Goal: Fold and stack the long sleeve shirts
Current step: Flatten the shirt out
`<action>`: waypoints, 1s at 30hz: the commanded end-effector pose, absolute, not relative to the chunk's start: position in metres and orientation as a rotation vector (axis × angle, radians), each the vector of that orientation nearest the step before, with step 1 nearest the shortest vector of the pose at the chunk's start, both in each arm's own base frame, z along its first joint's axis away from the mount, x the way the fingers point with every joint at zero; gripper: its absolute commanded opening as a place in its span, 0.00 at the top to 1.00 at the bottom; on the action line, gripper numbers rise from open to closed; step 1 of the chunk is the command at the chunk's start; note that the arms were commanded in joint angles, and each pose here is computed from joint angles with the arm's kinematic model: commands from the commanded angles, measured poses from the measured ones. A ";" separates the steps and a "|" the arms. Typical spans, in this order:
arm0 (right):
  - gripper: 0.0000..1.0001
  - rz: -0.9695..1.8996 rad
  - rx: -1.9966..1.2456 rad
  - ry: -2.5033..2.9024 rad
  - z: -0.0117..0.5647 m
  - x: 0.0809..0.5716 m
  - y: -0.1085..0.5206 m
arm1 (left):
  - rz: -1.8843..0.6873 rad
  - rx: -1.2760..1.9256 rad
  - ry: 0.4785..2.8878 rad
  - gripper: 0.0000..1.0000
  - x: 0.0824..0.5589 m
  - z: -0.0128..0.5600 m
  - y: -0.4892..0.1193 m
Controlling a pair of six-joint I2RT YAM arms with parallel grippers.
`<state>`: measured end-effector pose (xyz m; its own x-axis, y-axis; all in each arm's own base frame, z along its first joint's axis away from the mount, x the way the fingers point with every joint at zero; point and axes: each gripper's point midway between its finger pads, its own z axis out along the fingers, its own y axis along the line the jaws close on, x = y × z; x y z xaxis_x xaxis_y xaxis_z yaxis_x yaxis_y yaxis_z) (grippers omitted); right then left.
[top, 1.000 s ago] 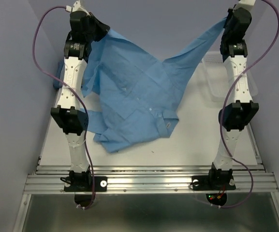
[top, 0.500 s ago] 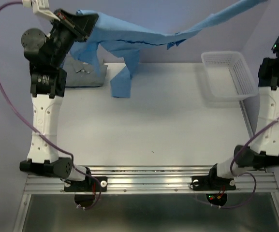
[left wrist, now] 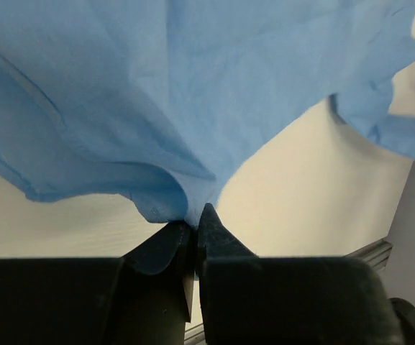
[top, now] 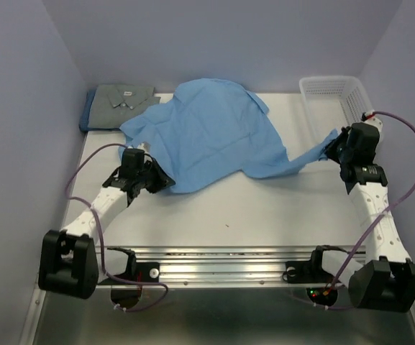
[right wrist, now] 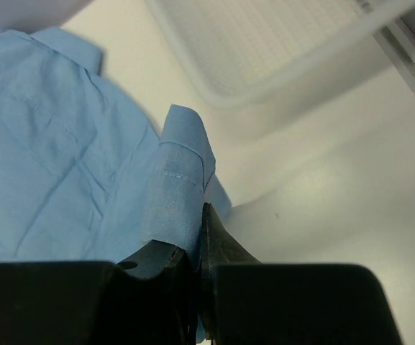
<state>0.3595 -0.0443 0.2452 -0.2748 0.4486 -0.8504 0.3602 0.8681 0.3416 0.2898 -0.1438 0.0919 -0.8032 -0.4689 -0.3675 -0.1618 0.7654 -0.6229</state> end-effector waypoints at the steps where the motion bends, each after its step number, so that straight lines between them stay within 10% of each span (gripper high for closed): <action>1: 0.96 0.045 0.742 1.816 0.271 0.308 -0.055 | -0.768 -0.445 2.278 0.85 0.284 0.127 -0.132; 10: 0.96 -0.019 0.853 1.982 0.193 0.258 -0.053 | -0.682 -0.606 2.444 0.85 0.234 0.081 -0.117; 22: 0.99 -0.237 1.022 1.663 0.281 0.203 -0.098 | -0.781 -0.679 2.559 0.74 0.167 0.079 -0.124; 26: 0.88 -0.273 1.058 1.628 0.285 0.186 -0.103 | -0.863 -0.672 2.579 0.02 0.159 0.083 -0.137; 30: 0.65 -0.228 1.080 1.587 0.288 0.177 -0.100 | -0.809 -0.668 2.566 0.01 0.164 0.098 -0.132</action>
<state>0.1911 -0.0941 0.2828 0.0104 0.5081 -0.8613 0.7061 0.6062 0.3661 0.1643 -0.1326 0.0816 -0.8221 -0.5354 -0.1937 -0.3251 0.7207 -0.6123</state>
